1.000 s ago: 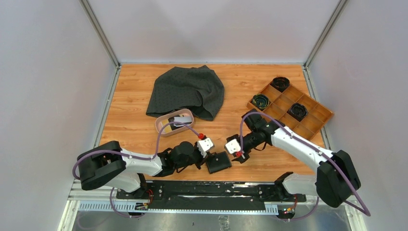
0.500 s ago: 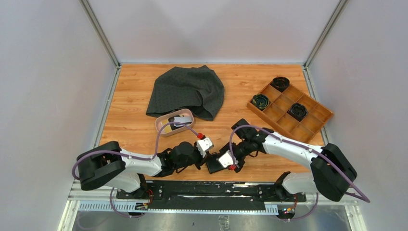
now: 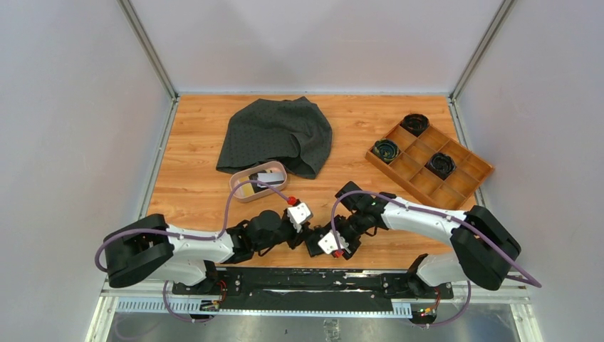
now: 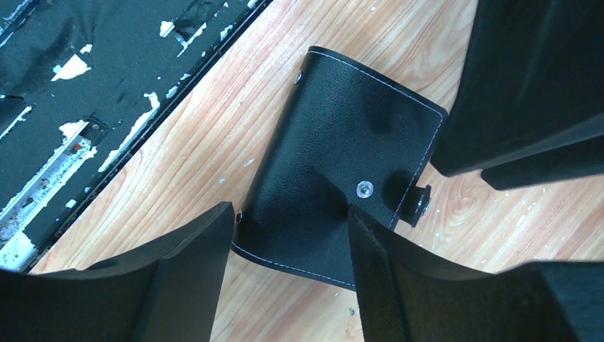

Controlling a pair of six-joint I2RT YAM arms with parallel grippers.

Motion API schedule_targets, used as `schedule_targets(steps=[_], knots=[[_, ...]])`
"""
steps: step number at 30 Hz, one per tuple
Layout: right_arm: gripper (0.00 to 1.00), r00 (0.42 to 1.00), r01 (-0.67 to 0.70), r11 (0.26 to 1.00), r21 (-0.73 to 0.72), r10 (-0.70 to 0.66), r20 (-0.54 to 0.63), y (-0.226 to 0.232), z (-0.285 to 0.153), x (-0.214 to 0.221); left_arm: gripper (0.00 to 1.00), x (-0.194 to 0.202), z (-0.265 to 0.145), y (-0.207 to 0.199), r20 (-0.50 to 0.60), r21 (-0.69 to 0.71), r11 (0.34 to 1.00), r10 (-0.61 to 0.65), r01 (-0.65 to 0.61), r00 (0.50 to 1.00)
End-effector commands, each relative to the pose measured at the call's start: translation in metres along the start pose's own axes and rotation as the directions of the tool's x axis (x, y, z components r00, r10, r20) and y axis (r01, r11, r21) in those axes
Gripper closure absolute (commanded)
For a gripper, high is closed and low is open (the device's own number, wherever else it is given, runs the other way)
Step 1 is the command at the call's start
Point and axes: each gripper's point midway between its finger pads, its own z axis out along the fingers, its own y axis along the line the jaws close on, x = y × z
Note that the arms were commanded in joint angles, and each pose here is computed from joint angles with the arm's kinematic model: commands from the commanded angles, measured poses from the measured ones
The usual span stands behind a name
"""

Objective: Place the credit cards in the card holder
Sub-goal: Close the card holder at the center of the board.

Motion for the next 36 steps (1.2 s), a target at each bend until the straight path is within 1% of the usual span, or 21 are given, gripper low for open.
schedule_targets(steps=[1, 2, 4, 6, 7, 11, 17, 22, 25, 30, 33, 36], knots=[[0.38, 0.999, -0.022, 0.999, -0.046, 0.02, -0.032, 0.014, 0.006, 0.007, 0.6, -0.013, -0.006, 0.005, 0.048, -0.011, 0.992, 0.127, -0.127, 0.991], [0.39, 0.999, -0.022, 0.999, -0.048, 0.02, -0.034, 0.014, 0.007, 0.007, 0.55, -0.015, -0.006, 0.004, 0.055, -0.001, 0.986, 0.164, -0.164, 0.985], [0.39, 0.999, -0.021, 0.999, -0.05, 0.019, -0.04, 0.014, 0.007, 0.008, 0.52, -0.016, -0.005, 0.001, 0.057, 0.025, 0.976, 0.215, -0.217, 0.975], [0.4, 0.999, -0.022, 0.998, -0.051, 0.02, -0.043, 0.014, 0.007, 0.008, 0.52, -0.016, -0.001, 0.002, 0.05, 0.027, 0.967, 0.25, -0.252, 0.967], [0.4, 0.999, -0.022, 0.998, -0.051, 0.02, -0.045, 0.014, 0.007, 0.009, 0.52, -0.014, 0.002, -0.001, 0.044, 0.051, 0.964, 0.26, -0.262, 0.965], [0.43, 0.998, -0.03, 0.998, -0.053, 0.028, -0.05, 0.014, 0.007, 0.01, 0.53, -0.005, 0.015, -0.001, 0.013, 0.081, 0.956, 0.282, -0.282, 0.959], [0.44, 0.998, -0.035, 0.998, -0.051, 0.032, -0.046, 0.013, 0.007, 0.008, 0.54, -0.008, 0.023, -0.001, 0.039, 0.086, 0.942, 0.321, -0.323, 0.946], [0.44, 0.999, -0.037, 0.998, -0.05, 0.035, -0.04, 0.012, 0.006, 0.007, 0.55, -0.012, 0.024, 0.001, 0.057, 0.071, 0.941, 0.326, -0.33, 0.944], [0.44, 0.999, -0.039, 0.998, -0.051, 0.037, -0.039, 0.012, 0.006, 0.006, 0.57, -0.01, 0.026, 0.003, 0.054, 0.065, 0.943, 0.323, -0.326, 0.945], [0.44, 0.999, -0.039, 0.998, -0.052, 0.037, -0.037, 0.013, 0.006, 0.006, 0.69, -0.009, 0.029, -0.001, 0.064, 0.089, 0.95, 0.294, -0.299, 0.954], [0.44, 0.999, -0.038, 0.998, -0.05, 0.036, -0.037, 0.012, 0.006, 0.006, 0.75, -0.009, 0.029, -0.003, 0.07, 0.104, 0.952, 0.281, -0.287, 0.957], [0.44, 0.999, -0.039, 0.998, -0.051, 0.037, -0.037, 0.012, 0.006, 0.006, 0.76, -0.01, 0.029, -0.004, 0.075, 0.11, 0.955, 0.268, -0.275, 0.96]])
